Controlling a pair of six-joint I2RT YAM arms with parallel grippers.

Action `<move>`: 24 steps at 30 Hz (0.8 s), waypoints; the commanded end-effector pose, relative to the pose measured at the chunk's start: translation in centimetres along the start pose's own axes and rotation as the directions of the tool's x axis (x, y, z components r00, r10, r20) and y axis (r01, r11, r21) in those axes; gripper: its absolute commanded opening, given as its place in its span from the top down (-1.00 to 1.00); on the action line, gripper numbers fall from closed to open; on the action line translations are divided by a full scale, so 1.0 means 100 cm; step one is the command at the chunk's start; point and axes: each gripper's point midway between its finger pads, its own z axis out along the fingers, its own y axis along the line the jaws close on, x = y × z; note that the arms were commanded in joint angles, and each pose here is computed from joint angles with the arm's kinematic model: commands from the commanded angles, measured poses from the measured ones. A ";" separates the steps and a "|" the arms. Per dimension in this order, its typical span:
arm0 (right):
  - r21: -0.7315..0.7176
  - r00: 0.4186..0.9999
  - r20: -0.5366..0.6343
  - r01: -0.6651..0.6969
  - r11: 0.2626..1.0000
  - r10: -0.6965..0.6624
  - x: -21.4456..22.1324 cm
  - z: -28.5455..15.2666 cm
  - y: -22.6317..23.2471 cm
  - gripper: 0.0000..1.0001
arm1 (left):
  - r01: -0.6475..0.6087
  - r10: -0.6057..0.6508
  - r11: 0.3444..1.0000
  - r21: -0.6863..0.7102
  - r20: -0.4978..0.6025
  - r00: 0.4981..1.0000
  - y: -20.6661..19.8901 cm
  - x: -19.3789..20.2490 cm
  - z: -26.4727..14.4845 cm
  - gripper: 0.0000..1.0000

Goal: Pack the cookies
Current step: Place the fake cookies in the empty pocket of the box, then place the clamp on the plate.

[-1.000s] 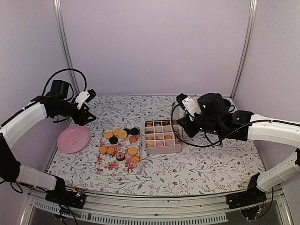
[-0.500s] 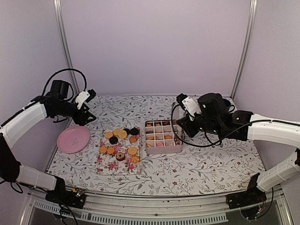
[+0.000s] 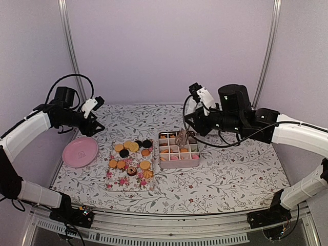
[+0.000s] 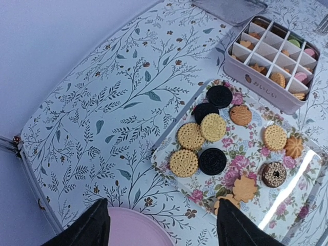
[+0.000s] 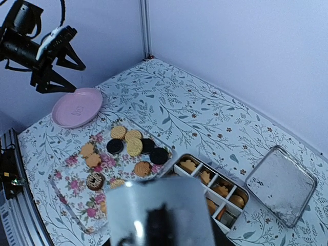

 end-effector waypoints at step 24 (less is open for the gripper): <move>-0.186 0.820 -0.493 -0.425 0.886 0.290 0.074 0.203 0.116 0.30 | 0.062 -0.062 0.997 -0.038 -0.005 0.998 0.010 0.010 -0.004 -0.45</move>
